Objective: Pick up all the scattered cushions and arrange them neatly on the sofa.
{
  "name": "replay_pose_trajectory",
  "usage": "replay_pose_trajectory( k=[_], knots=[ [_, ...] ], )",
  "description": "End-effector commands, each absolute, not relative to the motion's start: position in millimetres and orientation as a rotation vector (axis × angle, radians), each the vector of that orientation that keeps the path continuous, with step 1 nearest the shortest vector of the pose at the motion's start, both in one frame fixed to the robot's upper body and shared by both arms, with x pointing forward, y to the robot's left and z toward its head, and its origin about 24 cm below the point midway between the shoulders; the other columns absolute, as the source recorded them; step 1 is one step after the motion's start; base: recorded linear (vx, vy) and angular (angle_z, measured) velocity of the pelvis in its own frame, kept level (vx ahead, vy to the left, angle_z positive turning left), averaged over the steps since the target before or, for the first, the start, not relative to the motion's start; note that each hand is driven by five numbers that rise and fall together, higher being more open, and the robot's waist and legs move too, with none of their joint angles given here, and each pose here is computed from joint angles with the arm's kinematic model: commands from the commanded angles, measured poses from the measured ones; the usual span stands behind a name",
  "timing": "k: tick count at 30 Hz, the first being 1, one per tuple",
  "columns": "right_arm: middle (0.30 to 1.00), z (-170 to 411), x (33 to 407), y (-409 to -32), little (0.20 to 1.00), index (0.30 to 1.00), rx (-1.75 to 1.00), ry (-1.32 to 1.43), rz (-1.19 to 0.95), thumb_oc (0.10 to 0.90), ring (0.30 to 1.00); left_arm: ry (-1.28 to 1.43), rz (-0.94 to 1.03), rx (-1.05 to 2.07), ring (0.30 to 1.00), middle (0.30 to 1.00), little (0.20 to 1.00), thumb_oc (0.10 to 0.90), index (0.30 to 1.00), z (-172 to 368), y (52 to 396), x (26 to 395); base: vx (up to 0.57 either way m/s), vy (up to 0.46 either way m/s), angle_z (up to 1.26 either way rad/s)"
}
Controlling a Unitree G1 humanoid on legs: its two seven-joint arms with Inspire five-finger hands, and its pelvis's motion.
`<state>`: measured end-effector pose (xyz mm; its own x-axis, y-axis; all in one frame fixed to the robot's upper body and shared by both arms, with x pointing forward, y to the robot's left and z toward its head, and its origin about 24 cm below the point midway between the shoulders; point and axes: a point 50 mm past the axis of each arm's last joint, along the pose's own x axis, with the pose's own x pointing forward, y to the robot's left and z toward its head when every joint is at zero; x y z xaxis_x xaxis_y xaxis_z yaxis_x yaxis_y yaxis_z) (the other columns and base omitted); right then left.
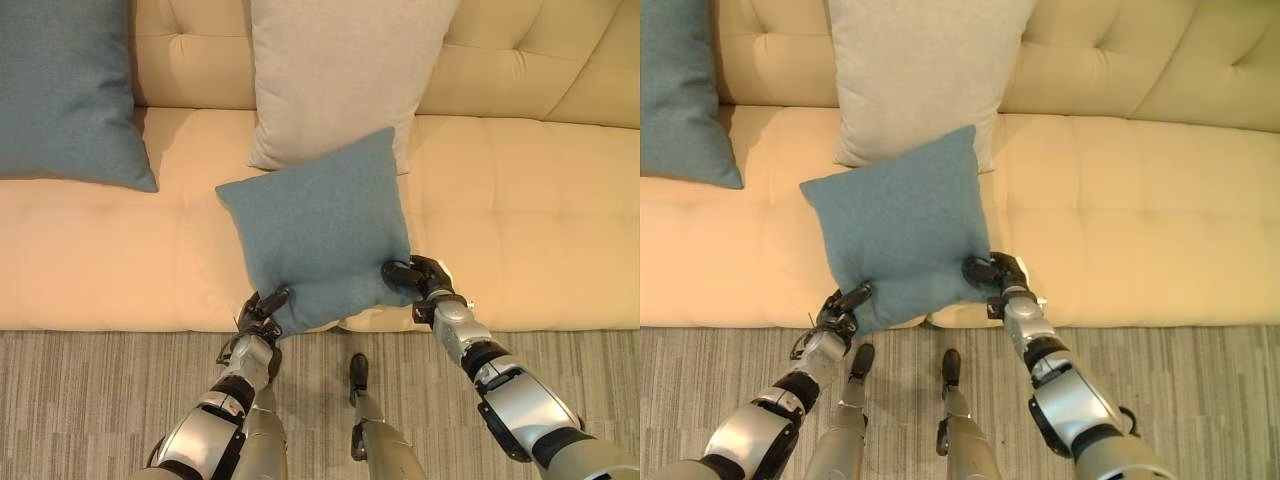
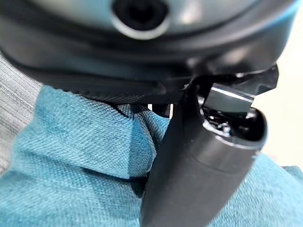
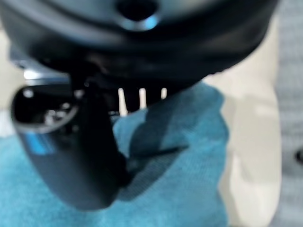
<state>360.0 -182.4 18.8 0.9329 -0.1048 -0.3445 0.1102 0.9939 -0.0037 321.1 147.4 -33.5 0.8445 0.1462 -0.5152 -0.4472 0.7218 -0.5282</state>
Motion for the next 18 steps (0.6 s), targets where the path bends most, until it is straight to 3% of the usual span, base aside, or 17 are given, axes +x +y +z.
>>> replay_pose_trajectory(
  k=[1,6,18],
  knots=[
    [0.3,15.6,354.1,-102.3,0.3,0.3,0.31,0.332,0.092,0.4,0.3,0.304,0.144,-0.816,0.3,0.3,0.3,0.4,0.3,23.9,100.1,358.2,0.0,0.031,-0.09],
    [0.3,12.9,348.0,-110.7,0.3,0.3,0.447,0.304,0.033,0.4,0.3,0.255,0.09,-0.842,0.3,0.3,0.3,0.4,0.3,31.8,92.7,355.8,-0.01,0.007,-0.08],
    [0.3,26.4,294.5,-120.4,0.3,0.3,0.498,0.119,0.238,0.4,0.3,0.168,-0.226,-0.759,0.3,0.3,0.3,0.4,0.3,30.2,90.9,306.7,0.08,-0.087,-0.14]
  ],
)
